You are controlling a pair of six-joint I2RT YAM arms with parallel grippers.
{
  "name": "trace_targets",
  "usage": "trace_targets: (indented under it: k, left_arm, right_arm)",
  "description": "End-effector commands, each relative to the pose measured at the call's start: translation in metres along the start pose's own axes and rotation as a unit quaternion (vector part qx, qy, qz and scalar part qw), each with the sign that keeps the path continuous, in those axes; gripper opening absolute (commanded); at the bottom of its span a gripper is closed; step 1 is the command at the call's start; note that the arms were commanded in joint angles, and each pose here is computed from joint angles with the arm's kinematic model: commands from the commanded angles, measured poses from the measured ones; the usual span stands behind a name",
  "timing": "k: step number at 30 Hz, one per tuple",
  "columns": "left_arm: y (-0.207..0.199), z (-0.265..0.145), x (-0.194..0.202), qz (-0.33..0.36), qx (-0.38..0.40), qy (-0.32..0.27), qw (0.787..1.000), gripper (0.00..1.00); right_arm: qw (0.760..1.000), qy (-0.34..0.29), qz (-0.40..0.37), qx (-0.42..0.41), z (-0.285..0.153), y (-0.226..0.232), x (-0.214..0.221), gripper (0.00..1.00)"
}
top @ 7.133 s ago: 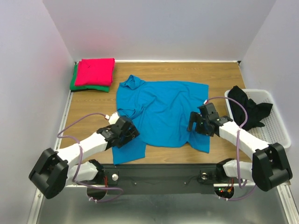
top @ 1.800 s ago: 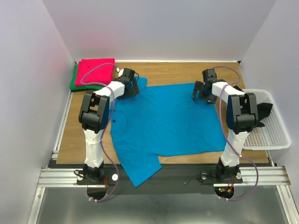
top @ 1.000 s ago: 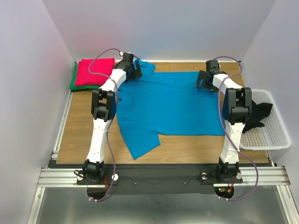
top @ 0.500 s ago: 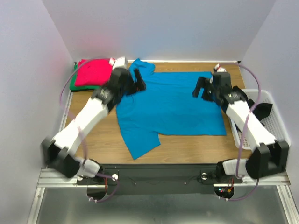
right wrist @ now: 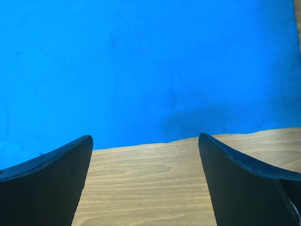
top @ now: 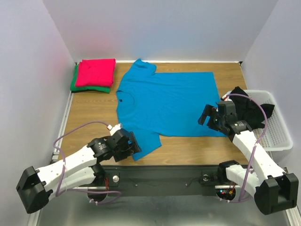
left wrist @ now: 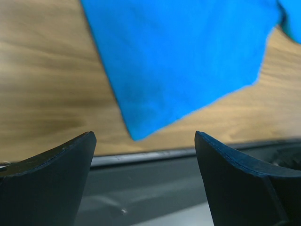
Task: Fold and stack the t-shirts
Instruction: Fold the tshirt
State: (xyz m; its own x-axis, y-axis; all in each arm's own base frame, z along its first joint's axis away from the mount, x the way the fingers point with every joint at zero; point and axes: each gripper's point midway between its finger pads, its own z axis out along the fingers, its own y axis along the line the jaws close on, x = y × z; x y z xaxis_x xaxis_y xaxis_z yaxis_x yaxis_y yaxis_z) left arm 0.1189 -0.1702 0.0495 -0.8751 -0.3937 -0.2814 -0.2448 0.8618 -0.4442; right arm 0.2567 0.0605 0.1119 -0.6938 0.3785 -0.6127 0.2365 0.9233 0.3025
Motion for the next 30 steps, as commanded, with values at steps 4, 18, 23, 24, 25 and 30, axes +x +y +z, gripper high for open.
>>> trace_targets:
  k: [4,18,23,24,25,30]
  left_arm:
    - [-0.011,0.011,0.022,-0.026,0.006,0.033,0.999,0.98]
    - [0.005,0.032,0.02,-0.029,-0.054,0.019,0.998,0.72]
    - [0.01,0.043,0.028,-0.018,-0.068,0.037,0.997,0.51]
    - [0.011,0.043,0.028,-0.014,-0.071,0.037,0.997,0.47]
    - [0.011,0.044,0.028,-0.006,-0.074,0.038,0.997,0.29]
    - [0.005,0.037,0.01,-0.006,-0.087,0.0,0.996,0.0]
  right_arm:
    - [0.999,-0.019,0.041,0.016,0.0,-0.002,-0.008,1.0]
    - [0.997,-0.033,0.056,0.041,-0.004,-0.014,-0.007,1.0]
    - [0.994,-0.042,0.062,0.078,-0.005,-0.028,-0.008,1.0]
    - [0.994,-0.044,0.062,0.083,-0.005,-0.029,-0.009,1.0]
    - [0.994,-0.045,0.063,0.083,-0.006,-0.029,-0.01,1.0]
    - [0.993,-0.048,0.065,0.091,-0.008,-0.03,-0.013,1.0]
